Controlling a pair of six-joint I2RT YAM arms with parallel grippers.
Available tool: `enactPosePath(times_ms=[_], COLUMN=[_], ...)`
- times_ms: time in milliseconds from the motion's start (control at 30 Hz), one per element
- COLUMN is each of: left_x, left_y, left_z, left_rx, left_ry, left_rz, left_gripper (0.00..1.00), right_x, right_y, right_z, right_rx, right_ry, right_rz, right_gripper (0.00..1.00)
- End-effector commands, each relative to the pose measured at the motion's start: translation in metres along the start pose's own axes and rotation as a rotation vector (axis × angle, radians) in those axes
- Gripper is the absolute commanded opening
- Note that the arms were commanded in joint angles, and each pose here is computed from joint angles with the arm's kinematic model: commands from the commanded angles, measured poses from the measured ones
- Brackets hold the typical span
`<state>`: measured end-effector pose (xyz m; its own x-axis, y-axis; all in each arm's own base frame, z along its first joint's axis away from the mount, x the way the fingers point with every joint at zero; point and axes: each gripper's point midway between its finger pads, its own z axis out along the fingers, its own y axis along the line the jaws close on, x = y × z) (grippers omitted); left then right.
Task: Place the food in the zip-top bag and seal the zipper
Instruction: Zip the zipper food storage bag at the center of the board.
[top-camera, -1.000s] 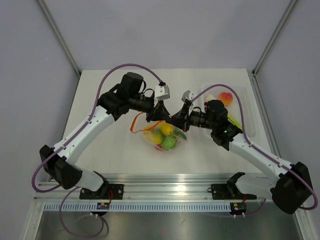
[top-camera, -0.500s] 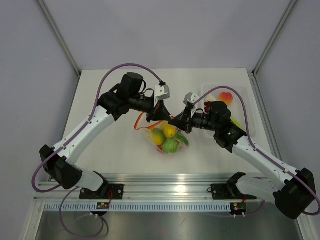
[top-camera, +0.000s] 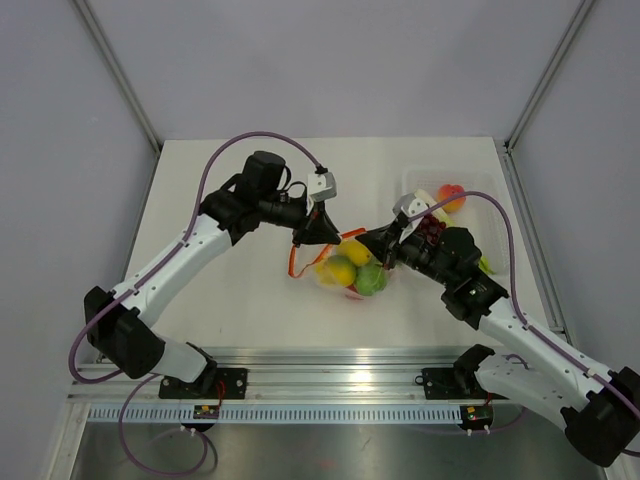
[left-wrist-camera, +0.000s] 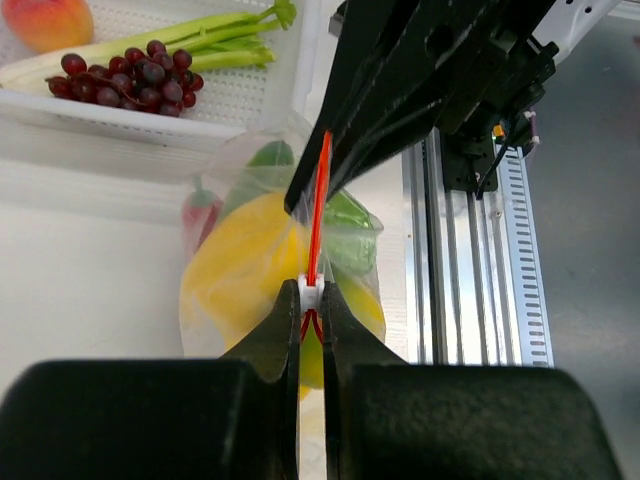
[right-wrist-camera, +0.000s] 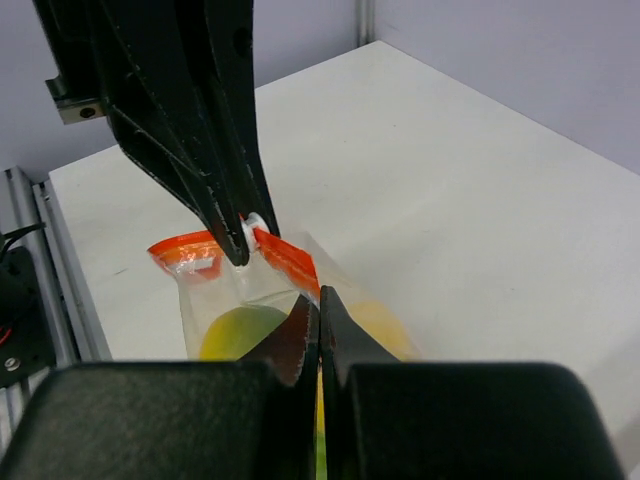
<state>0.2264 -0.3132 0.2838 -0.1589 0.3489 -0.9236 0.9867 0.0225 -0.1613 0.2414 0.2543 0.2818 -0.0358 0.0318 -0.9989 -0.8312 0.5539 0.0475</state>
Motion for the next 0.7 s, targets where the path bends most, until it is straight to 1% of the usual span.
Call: enactPosePath(times_ms=[0, 267, 400, 533, 667], left_x=[0.013, 0.037, 0.048, 0.057, 0.066], left_y=[0.008, 0.024, 0.032, 0.044, 0.051], left_z=[-0.013, -0.028, -0.039, -0.061, -0.077], left_rx=[-0.067, -0.162, -0.221, -0.312, -0.366], left_ry=[0.020, 0.041, 0.033, 0.019, 0.008], left_rz=[-0.053, -0.130, -0.166, -0.183, -0.213], left_gripper=[0.00, 0.00, 0.00, 0.00, 0.00], right_x=[-0.060, -0.067, -0.073, -0.078, -0.081], right_y=[-0.029, -0.056, -0.061, -0.065, -0.069], right_z=[-0.011, -0.029, -0.035, -0.037, -0.036], right_rx=[0.185, 0.360, 0.395, 0.423, 0.437], right_ry=[-0.220, -0.266, -0.284, -0.292, -0.297], right_rz=[-0.051, -0.040, -0.045, -0.048, -0.044], right_gripper=[0.00, 0.00, 0.00, 0.00, 0.00])
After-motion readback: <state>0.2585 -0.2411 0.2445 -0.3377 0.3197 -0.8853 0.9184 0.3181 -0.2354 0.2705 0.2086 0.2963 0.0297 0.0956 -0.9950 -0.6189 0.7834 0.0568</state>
